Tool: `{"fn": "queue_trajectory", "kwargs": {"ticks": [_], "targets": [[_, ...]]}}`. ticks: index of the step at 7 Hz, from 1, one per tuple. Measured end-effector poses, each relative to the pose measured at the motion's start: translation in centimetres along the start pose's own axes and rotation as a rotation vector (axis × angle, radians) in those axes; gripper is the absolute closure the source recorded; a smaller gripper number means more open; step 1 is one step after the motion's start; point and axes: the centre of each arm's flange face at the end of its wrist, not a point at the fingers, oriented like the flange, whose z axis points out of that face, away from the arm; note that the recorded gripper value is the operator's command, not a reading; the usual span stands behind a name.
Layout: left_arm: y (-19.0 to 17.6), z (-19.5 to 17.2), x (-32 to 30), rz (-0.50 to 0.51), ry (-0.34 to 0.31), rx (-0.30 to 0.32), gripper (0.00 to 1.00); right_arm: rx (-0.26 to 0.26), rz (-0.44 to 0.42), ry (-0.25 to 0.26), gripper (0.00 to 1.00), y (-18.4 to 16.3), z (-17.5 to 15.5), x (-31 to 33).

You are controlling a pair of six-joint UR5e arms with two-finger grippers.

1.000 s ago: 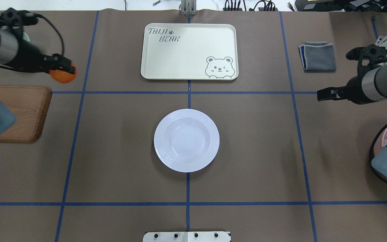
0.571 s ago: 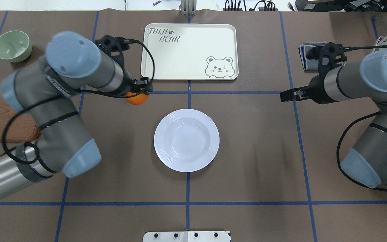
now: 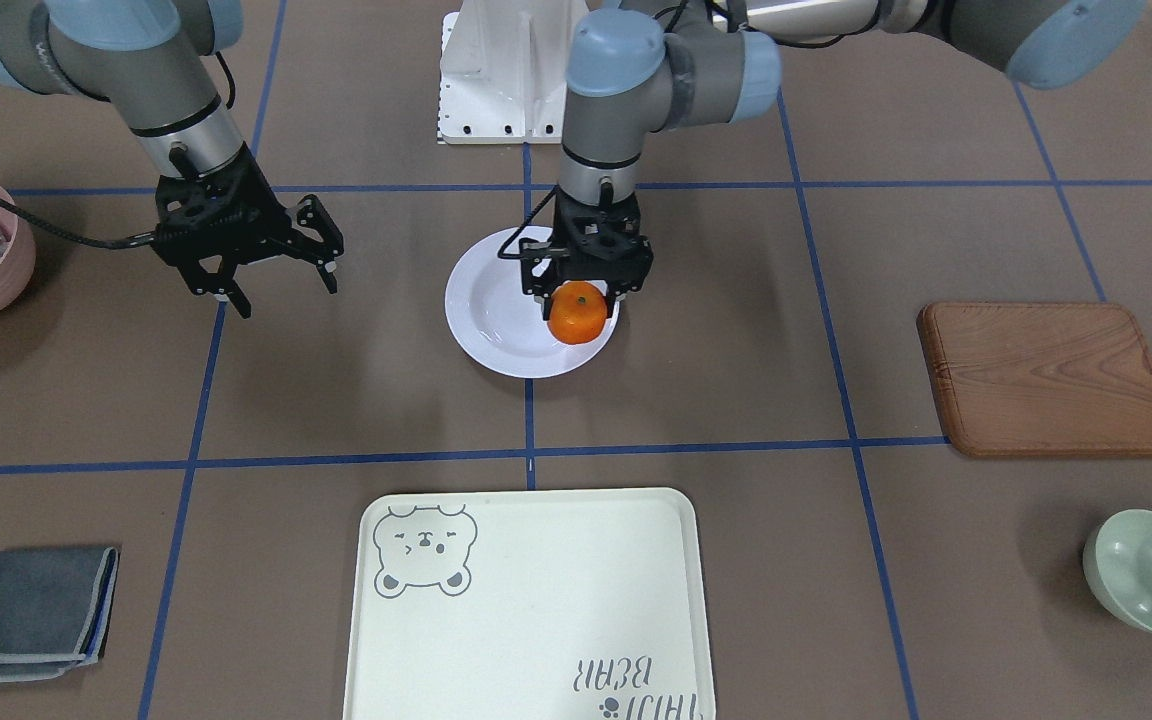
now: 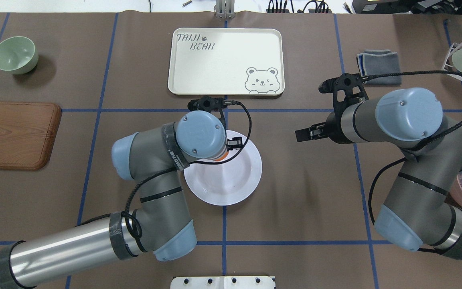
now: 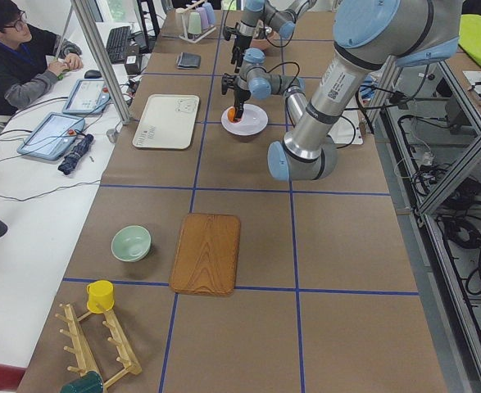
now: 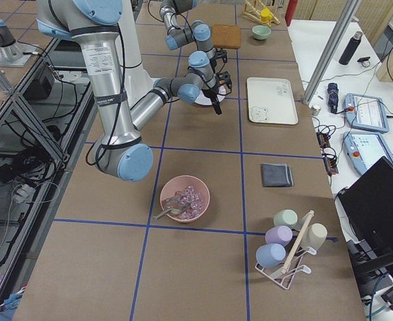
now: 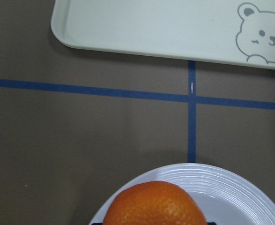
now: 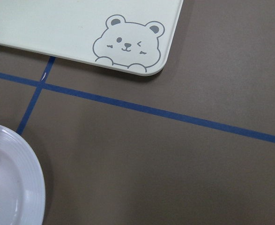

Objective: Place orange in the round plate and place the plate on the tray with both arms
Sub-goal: 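Carry the orange with the left gripper onto the white plate while the right arm approaches, then release the orange and withdraw the left arm while the right gripper nears the plate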

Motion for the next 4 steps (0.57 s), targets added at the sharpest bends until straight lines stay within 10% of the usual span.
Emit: {"fn": "queue_trajectory", "kwargs": {"ticks": [2,4], "targets": [[2.5,1.3,1.1,0.019,-0.013,-0.024,0.02,-0.004,-0.002,-0.003,0.0,0.5,0.4,-1.1],[3.2,2.0,0.7,0.029,-0.026,-0.024,0.01,-0.01,-0.003,-0.001,0.0,0.8,0.7,-1.2]]}}
